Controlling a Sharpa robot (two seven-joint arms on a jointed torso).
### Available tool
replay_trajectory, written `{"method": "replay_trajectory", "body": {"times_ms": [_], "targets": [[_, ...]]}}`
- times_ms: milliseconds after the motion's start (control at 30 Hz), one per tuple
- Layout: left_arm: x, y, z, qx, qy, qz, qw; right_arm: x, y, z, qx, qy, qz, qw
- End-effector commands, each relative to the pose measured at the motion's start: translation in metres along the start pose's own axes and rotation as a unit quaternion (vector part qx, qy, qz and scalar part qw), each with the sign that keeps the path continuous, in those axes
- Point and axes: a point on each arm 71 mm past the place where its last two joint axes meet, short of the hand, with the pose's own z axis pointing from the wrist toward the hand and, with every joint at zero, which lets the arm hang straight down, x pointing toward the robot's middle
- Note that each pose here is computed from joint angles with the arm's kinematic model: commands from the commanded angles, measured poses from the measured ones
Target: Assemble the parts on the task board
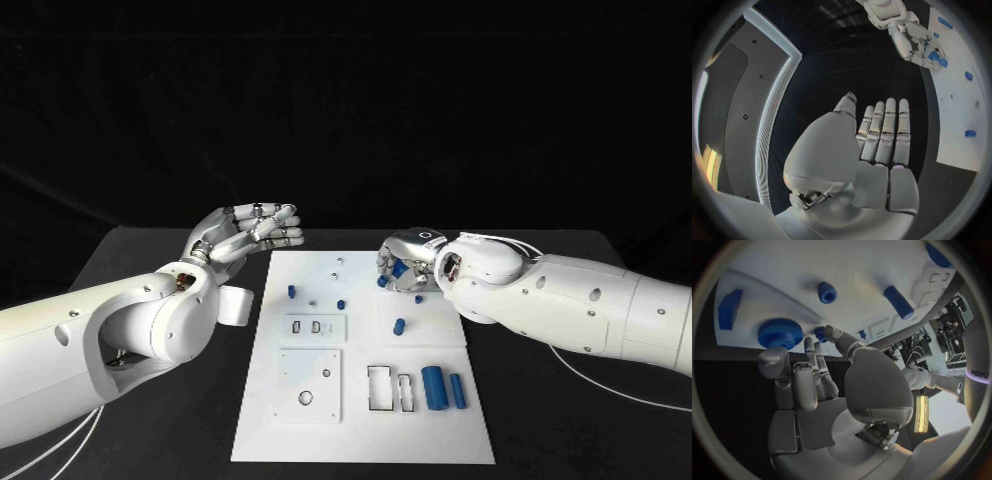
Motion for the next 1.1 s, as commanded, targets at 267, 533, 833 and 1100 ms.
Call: {"method": "replay_trajectory", "body": {"times_ms": [267,533,833,1100], "targets": [[0.0024,-0.0021,0.0006,0.001,0.012,-0.005,1.000,0.0005,0.0037,0.0023,-0.001,-0.001,-0.003,1.000],[0.0020,-0.0022,0.0007,-0.001,0.013,-0.005,1.000,0.0007,0.0051,0.0032,-0.001,0.000,0.000,1.000],[0.0018,-0.0016,0.0015,-0.003,0.012,-0.005,1.000,0.0000,0.0043,0.0038,0.007,-0.006,0.003,1.000],[0.0002,-0.0014,0.0017,-0.004,0.010,-0.004,1.000,-0.0061,0.0076,0.0017,0.008,-0.048,0.010,0.999]]}}
